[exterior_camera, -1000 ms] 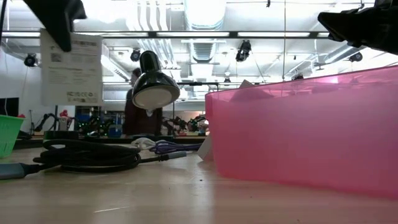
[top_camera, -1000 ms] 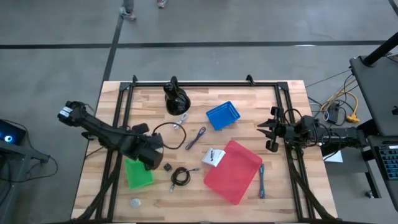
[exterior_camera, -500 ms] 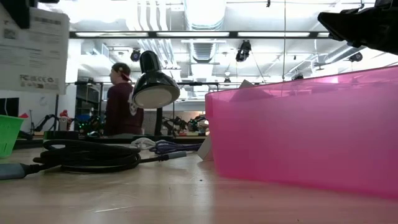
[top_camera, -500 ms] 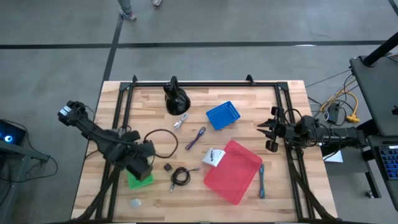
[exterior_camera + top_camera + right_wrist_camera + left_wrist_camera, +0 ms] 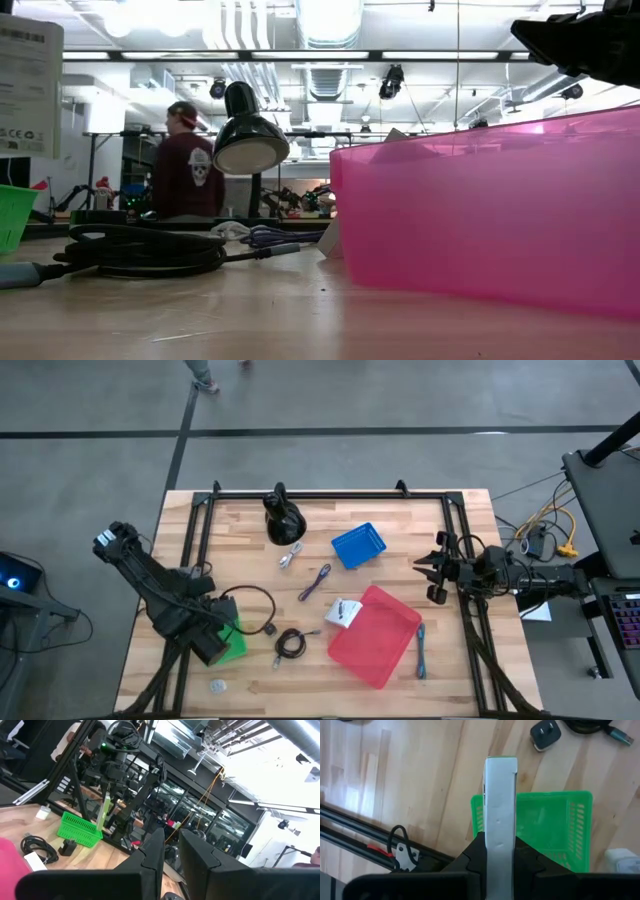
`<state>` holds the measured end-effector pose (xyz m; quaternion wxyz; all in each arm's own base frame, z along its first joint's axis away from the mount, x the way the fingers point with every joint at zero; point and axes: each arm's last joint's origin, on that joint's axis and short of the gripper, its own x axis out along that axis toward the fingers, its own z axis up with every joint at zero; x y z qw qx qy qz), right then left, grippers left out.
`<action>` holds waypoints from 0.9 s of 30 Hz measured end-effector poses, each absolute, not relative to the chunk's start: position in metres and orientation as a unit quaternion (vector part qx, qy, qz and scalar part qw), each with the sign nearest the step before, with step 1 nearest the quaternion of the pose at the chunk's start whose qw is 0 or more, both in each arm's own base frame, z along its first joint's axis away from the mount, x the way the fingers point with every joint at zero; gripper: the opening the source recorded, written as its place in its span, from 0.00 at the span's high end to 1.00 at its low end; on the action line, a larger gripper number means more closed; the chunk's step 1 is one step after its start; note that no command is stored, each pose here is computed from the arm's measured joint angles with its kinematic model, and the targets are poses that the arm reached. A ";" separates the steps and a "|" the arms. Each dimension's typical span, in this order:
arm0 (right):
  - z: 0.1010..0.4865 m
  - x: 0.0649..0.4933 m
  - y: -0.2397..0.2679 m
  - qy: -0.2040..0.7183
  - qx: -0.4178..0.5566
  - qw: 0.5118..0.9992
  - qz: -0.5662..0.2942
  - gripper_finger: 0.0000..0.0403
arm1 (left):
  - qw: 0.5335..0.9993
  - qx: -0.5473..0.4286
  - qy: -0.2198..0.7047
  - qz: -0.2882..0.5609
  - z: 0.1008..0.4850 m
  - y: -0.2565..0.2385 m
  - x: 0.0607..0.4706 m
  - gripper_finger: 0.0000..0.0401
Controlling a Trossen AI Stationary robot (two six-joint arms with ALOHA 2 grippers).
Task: Pick and place items into bin
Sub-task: Put the left white card reader box into the green bin
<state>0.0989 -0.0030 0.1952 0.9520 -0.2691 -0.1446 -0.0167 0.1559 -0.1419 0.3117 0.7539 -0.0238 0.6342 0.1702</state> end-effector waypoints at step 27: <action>0.195 0.099 -0.003 -0.143 -0.268 0.953 -0.016 0.88 | 0.732 -0.005 0.655 0.187 0.288 -0.150 0.139 0.92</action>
